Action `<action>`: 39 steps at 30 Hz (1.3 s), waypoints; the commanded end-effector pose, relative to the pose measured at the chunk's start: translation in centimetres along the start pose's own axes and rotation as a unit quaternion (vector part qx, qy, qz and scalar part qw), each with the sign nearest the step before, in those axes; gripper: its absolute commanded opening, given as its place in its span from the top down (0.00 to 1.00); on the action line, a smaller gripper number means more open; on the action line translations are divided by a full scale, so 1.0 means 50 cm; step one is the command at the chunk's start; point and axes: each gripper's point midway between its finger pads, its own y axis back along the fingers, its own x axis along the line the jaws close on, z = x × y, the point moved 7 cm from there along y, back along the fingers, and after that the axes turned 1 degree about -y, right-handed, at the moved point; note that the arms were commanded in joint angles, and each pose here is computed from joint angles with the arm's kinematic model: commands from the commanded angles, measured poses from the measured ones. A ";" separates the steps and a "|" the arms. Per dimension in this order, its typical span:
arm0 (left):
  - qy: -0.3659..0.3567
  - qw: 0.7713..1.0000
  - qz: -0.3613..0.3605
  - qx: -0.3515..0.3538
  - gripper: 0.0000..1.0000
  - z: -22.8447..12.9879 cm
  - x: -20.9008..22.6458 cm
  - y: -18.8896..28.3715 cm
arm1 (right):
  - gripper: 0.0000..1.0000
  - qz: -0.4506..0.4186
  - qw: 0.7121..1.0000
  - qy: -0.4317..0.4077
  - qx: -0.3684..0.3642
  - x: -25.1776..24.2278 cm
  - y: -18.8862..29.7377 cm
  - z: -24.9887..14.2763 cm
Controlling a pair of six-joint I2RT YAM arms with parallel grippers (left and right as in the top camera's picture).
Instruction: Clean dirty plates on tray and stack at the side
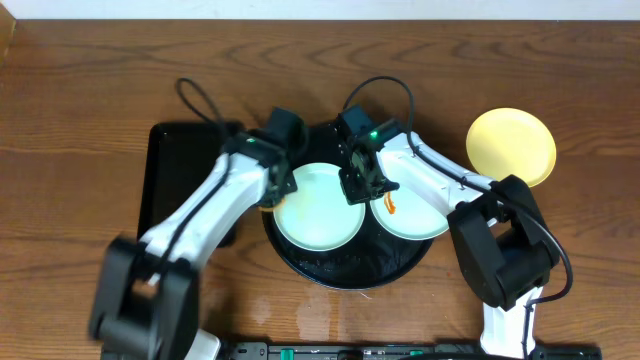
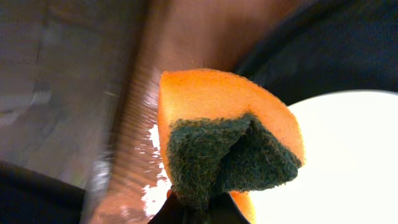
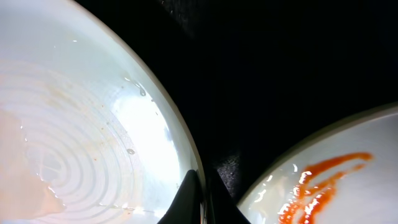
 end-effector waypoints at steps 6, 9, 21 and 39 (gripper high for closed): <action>0.087 0.988 -0.038 -0.121 0.93 0.034 0.117 0.184 | 0.99 -0.028 0.994 0.053 -0.089 0.024 0.098 0.058; 0.133 0.981 -0.029 -0.135 0.93 0.036 0.180 0.213 | 0.99 -0.078 0.987 0.060 -0.131 0.025 0.151 0.071; 0.192 0.979 -0.009 -0.068 0.93 0.019 0.302 0.192 | 0.99 -0.337 0.889 0.143 -0.276 0.054 0.366 0.079; 0.191 0.979 -0.018 -0.062 0.93 0.019 0.298 0.190 | 0.99 -0.212 0.933 0.156 -0.247 0.120 0.325 0.045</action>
